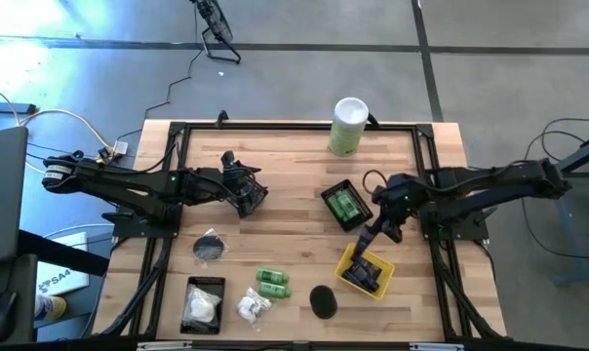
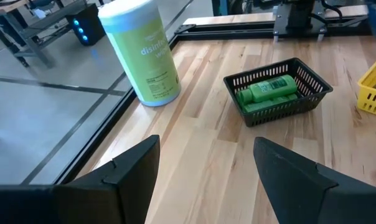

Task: Pick & Place Travel size toiletries
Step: Put the shaving cream tube into the yellow bin, then put the hairbrush into the top left black bin

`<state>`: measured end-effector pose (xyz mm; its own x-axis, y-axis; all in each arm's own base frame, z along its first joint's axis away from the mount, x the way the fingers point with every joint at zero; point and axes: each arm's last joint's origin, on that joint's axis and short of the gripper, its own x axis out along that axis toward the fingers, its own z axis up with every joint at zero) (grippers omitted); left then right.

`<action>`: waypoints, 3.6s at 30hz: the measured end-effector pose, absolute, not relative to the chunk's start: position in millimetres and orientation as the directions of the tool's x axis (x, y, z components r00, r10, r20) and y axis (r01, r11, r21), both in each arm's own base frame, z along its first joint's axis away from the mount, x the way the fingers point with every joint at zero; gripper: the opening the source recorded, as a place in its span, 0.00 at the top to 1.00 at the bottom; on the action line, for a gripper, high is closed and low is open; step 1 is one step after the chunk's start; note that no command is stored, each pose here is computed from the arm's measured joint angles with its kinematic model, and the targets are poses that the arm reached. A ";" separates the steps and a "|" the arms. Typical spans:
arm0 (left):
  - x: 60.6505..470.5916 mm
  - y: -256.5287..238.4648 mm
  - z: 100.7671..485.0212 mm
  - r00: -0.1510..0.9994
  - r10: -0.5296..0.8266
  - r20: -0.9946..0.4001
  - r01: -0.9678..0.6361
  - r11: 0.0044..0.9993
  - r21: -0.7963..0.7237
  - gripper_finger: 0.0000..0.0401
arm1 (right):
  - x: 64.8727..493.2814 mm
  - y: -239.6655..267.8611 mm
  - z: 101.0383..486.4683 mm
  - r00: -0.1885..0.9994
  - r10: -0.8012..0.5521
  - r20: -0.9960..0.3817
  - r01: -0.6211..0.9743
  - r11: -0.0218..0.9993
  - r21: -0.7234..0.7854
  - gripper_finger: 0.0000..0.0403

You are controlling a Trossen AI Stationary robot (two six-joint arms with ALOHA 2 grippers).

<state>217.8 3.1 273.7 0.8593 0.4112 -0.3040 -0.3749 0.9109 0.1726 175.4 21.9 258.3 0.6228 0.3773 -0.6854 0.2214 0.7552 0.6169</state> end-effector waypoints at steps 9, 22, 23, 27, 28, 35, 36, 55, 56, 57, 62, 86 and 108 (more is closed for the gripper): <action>217.8 3.1 273.6 0.859 0.411 -0.305 -0.374 0.911 0.173 0.37 | 177.6 40.1 256.3 0.619 0.349 -0.703 0.263 0.751 0.605 0.99; 217.8 3.0 273.6 0.860 0.408 -0.306 -0.372 0.912 0.172 0.37 | 208.2 70.6 232.3 0.580 0.353 -0.734 0.265 0.770 0.580 0.99; 217.8 3.0 273.6 0.860 0.408 -0.305 -0.372 0.912 0.172 0.37 | 210.0 72.1 230.1 0.576 0.349 -0.739 0.269 0.773 0.575 0.99; 217.8 3.0 273.5 0.860 0.408 -0.306 -0.372 0.912 0.172 0.37 | 217.1 75.3 219.6 0.549 0.335 -0.766 0.337 0.750 0.569 0.99; 217.8 3.0 273.5 0.860 0.408 -0.306 -0.372 0.912 0.172 0.37 | 218.3 75.8 216.6 0.535 0.335 -0.776 0.356 0.743 0.566 0.99; 217.8 3.0 273.4 0.860 0.408 -0.307 -0.372 0.912 0.173 0.37 | 224.0 78.2 205.4 0.490 0.343 -0.801 0.396 0.731 0.555 0.99; 217.8 3.0 273.4 0.860 0.409 -0.307 -0.372 0.912 0.173 0.37 | 224.1 78.4 205.0 0.485 0.349 -0.802 0.399 0.727 0.558 0.99; 217.8 3.1 273.4 0.859 0.409 -0.307 -0.372 0.912 0.173 0.37 | 225.9 71.6 204.9 0.474 0.377 -0.796 0.350 0.748 0.564 0.76; 217.8 3.1 273.4 0.859 0.410 -0.307 -0.373 0.912 0.173 0.37 | 225.6 72.1 205.1 0.466 0.395 -0.792 0.334 0.750 0.571 0.74; 217.8 3.1 273.4 0.859 0.410 -0.307 -0.373 0.911 0.173 0.37 | 225.4 72.7 205.2 0.458 0.413 -0.787 0.314 0.753 0.578 0.72; 217.8 3.1 273.5 0.859 0.411 -0.306 -0.374 0.911 0.174 0.37 | 225.1 71.6 206.1 0.416 0.504 -0.757 0.280 0.721 0.634 0.68; 217.9 3.1 273.8 0.860 0.410 -0.303 -0.374 0.911 0.171 0.37 | 224.5 27.1 223.6 0.410 0.730 -0.546 -0.006 0.601 0.799 0.75; 218.0 2.7 273.7 0.865 0.397 -0.306 -0.372 0.918 0.140 0.37 | 250.5 -15.9 241.9 0.826 0.248 -0.506 -0.014 0.907 0.422 0.75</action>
<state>218.0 2.7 273.7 0.8654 0.3971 -0.3056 -0.3718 0.9178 0.1397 250.5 -15.9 241.9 0.8264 0.2475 -0.5058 -0.0136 0.9067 0.4215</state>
